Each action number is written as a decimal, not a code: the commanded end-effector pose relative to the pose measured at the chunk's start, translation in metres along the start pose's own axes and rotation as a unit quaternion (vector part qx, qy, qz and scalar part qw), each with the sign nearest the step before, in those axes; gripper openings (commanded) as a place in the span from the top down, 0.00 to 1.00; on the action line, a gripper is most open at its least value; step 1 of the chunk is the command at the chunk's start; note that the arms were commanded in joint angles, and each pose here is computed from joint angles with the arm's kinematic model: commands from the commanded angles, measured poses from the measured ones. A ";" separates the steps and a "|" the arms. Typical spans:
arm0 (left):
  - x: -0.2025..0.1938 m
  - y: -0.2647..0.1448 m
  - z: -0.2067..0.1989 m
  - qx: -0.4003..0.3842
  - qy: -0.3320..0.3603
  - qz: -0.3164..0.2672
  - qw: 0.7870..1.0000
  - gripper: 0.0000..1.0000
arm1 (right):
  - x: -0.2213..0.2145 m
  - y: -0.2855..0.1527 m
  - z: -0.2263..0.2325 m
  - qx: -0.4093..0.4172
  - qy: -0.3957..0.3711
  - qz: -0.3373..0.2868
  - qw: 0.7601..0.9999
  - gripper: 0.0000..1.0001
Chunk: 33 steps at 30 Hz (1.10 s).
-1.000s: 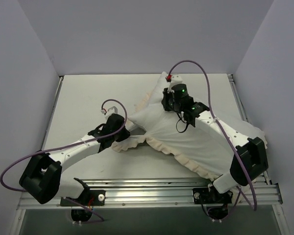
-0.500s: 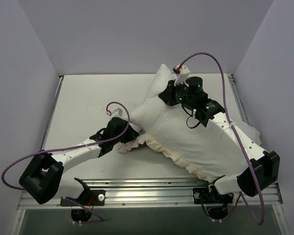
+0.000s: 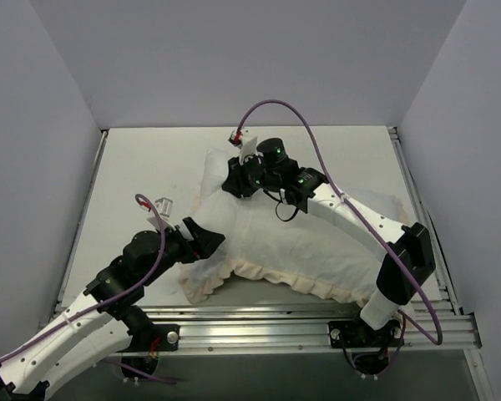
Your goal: Remove the pillowcase from the pillow
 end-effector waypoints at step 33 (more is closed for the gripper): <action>0.108 0.007 -0.037 0.092 0.123 0.044 0.987 0.06 | -0.112 -0.125 -0.139 -0.356 0.167 -0.045 0.918 0.14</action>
Point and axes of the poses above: each gripper's point midway between its finger pads, its own y axis out along the fingers, its own z axis along the line the jaws close on, x = y × z, the point moved 5 cm from there along -y, back along the fingers, and after that the axes turned 5 degrees about -y, right-handed, at the moved point
